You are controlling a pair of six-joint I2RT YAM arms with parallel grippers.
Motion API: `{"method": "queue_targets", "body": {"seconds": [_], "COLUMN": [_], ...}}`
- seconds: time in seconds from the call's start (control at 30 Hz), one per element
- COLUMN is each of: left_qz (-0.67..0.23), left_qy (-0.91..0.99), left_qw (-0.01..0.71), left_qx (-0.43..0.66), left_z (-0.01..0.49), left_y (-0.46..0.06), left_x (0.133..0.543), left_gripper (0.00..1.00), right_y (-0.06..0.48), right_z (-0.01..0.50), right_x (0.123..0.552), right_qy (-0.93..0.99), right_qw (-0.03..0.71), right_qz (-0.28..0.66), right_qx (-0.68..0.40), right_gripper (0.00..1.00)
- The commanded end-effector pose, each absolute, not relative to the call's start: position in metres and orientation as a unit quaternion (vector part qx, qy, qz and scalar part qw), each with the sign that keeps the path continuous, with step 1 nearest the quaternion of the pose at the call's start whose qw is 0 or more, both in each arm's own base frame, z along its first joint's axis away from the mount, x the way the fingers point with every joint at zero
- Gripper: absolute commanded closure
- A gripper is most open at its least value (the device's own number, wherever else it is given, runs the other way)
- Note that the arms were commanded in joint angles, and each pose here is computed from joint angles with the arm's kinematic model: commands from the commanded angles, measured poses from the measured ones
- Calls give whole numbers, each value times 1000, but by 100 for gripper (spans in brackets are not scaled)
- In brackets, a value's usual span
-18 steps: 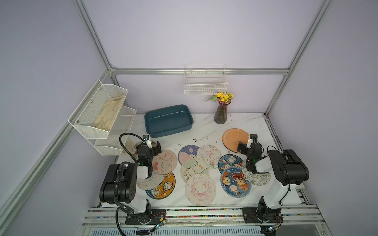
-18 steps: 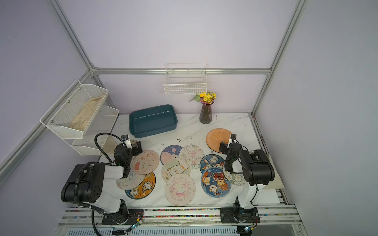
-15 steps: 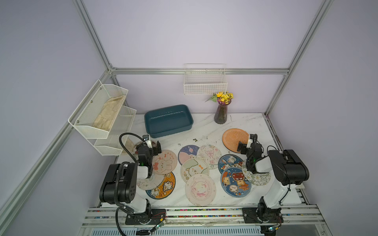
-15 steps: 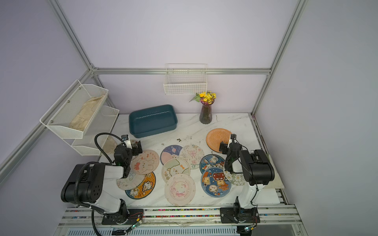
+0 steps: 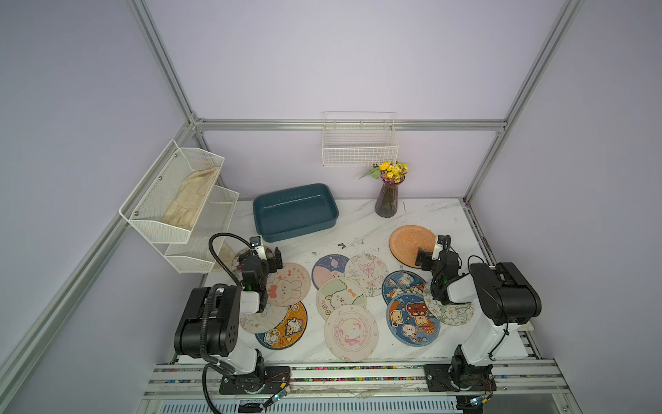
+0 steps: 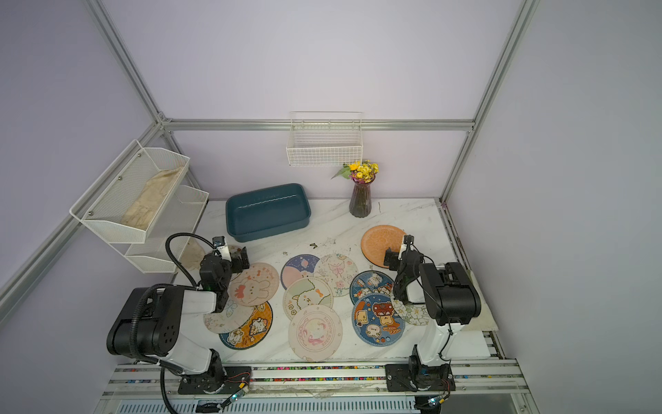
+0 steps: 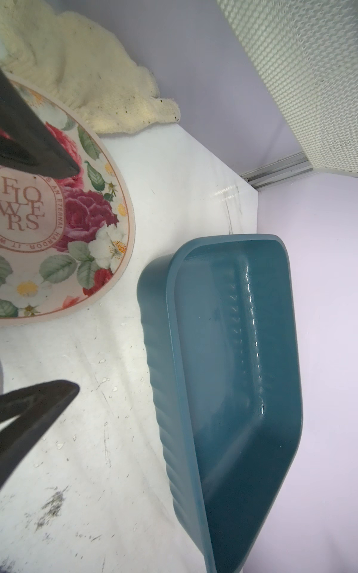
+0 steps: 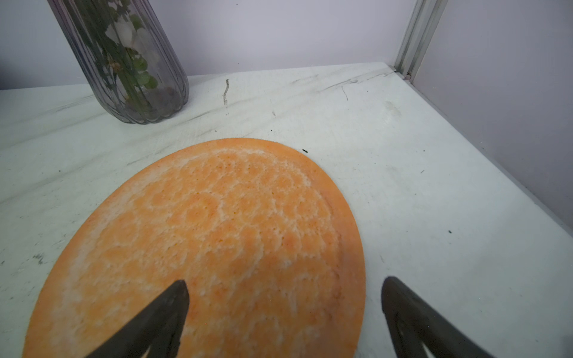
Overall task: Put the coasters into the storage box
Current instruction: Move the storage box to the center of the board.
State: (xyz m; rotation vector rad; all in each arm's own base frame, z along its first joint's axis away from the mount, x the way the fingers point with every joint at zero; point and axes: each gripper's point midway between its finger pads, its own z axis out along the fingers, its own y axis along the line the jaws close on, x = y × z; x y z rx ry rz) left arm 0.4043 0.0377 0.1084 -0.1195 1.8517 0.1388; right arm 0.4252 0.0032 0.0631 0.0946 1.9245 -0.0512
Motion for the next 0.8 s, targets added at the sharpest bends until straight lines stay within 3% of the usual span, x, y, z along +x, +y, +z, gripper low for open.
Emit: {"method": "queue_targets", "body": {"seconds": [0.0, 0.4, 0.77], "left_qz": [63, 59, 14], "left_qy": [789, 787, 811], "left_qw": [610, 613, 585], "left_qx": [-43, -38, -1], "left_z": [112, 114, 173], "left_y": [36, 34, 7], "left_x": [402, 402, 419], "left_gripper": [0, 0, 0], "right_y": [4, 6, 6], "right_z": [73, 77, 114], "right_x": [428, 428, 435], "right_qy": [810, 810, 844], "right_qw": [585, 585, 532], "right_qz": [-20, -17, -1], "right_qx": [36, 33, 65], "right_gripper": [3, 3, 2]}}
